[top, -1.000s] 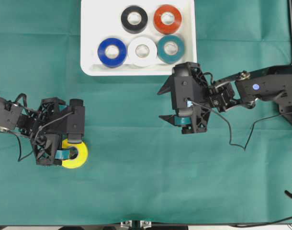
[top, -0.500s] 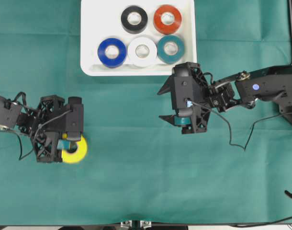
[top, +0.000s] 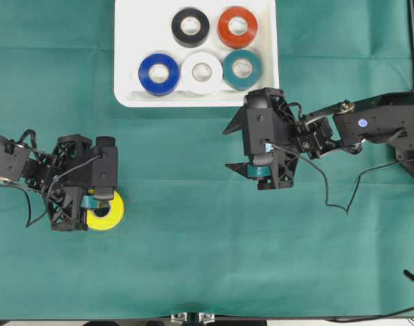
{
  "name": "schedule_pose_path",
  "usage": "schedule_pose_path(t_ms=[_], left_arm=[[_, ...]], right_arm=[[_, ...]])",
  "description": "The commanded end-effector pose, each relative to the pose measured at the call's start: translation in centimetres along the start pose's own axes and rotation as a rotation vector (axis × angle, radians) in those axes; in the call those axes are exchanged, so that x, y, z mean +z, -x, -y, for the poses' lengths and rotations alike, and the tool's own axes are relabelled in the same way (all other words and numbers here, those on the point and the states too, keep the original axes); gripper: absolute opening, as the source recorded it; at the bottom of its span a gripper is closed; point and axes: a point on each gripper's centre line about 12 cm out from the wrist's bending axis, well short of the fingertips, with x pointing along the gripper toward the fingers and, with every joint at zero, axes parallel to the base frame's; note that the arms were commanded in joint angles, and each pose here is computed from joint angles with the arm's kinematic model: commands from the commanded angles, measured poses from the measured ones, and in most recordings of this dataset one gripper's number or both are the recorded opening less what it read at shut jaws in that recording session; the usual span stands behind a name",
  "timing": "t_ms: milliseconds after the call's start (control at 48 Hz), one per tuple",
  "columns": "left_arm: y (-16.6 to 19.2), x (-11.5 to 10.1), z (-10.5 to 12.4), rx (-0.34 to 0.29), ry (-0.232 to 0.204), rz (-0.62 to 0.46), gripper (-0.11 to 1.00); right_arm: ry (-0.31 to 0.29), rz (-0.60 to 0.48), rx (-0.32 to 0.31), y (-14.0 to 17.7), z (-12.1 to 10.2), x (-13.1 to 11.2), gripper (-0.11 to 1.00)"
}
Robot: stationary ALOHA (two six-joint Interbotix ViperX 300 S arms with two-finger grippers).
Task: Put the tape alternately from left to right into the white case.
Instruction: 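Lower the left gripper into the yellow roll's core and close, then carry the yellow roll into the tray's top-left corner and release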
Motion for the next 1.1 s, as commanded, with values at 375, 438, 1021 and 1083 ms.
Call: schedule_pose_path(t_ms=[375,438,1021,1083], left_arm=[[5.3,3.2,1.4,-0.055,-0.015,0.130,-0.03],[5.7,3.3,1.5,-0.056,-0.015,0.133,-0.03],[7.2,5.2,-3.3,0.042,-0.066,0.191,-0.03],[7.5,5.5,-4.3,0.063,-0.075,0.204,-0.03]], right_arm=[[0.004,0.031,0.007,0.3,-0.3,1.1,0.81],[0.004,0.030,0.007,0.3,-0.3,1.0,0.81],[0.005,0.038,0.007,0.3,-0.3,1.4,0.81],[0.007,0.039,0.007,0.4,-0.3,1.4,0.81]])
